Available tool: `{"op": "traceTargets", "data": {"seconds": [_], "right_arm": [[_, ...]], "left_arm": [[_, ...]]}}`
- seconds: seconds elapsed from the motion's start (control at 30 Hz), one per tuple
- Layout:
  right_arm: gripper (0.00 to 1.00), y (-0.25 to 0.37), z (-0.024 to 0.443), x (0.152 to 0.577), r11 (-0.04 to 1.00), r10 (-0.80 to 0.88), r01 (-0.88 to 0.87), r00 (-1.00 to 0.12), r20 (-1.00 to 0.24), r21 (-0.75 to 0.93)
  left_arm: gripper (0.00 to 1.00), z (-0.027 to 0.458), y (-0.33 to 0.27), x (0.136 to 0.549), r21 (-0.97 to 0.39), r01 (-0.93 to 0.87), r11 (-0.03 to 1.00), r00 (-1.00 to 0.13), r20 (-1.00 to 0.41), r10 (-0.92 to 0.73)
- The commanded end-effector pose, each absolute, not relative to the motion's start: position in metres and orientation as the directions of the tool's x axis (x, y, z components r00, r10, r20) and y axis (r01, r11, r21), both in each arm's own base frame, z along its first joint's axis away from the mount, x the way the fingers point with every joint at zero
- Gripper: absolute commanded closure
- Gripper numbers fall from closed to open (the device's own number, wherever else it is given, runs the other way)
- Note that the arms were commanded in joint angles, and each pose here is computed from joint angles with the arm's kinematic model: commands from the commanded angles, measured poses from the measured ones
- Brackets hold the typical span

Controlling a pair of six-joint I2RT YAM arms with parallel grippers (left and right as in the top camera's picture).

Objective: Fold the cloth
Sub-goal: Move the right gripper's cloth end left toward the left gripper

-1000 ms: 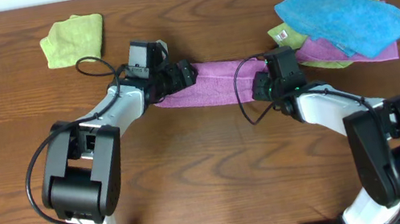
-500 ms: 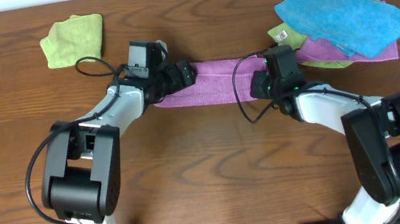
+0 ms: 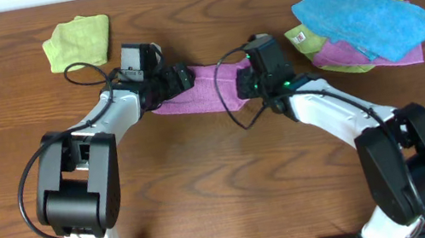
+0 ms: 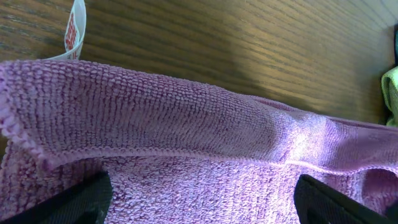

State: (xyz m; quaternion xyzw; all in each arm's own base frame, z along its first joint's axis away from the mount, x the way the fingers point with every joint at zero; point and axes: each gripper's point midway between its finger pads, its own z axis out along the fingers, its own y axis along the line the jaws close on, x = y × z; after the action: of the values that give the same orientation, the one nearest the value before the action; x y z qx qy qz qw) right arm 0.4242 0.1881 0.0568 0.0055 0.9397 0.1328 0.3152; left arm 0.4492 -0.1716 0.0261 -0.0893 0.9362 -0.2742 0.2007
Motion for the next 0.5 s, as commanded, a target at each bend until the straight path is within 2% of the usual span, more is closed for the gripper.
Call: {"op": "traceTargets", "data": {"seconds": [0.0,0.47], "right_arm": [[0.98,0.213,0.077,0.425,0.948,0.061,-0.149,-0.784,-0.618,0.282],[0.98,0.271,0.127,0.43,0.9,0.035,-0.274,-0.728,-0.685,0.337]], "left_arm": [[0.05,0.033,-0.171,0.45,-0.541,-0.049,0.839,-0.898,-0.344,-0.274],[0.05,0.033,-0.168,0.451,-0.543,-0.054,0.838,-0.897,-0.343,-0.28]]}}
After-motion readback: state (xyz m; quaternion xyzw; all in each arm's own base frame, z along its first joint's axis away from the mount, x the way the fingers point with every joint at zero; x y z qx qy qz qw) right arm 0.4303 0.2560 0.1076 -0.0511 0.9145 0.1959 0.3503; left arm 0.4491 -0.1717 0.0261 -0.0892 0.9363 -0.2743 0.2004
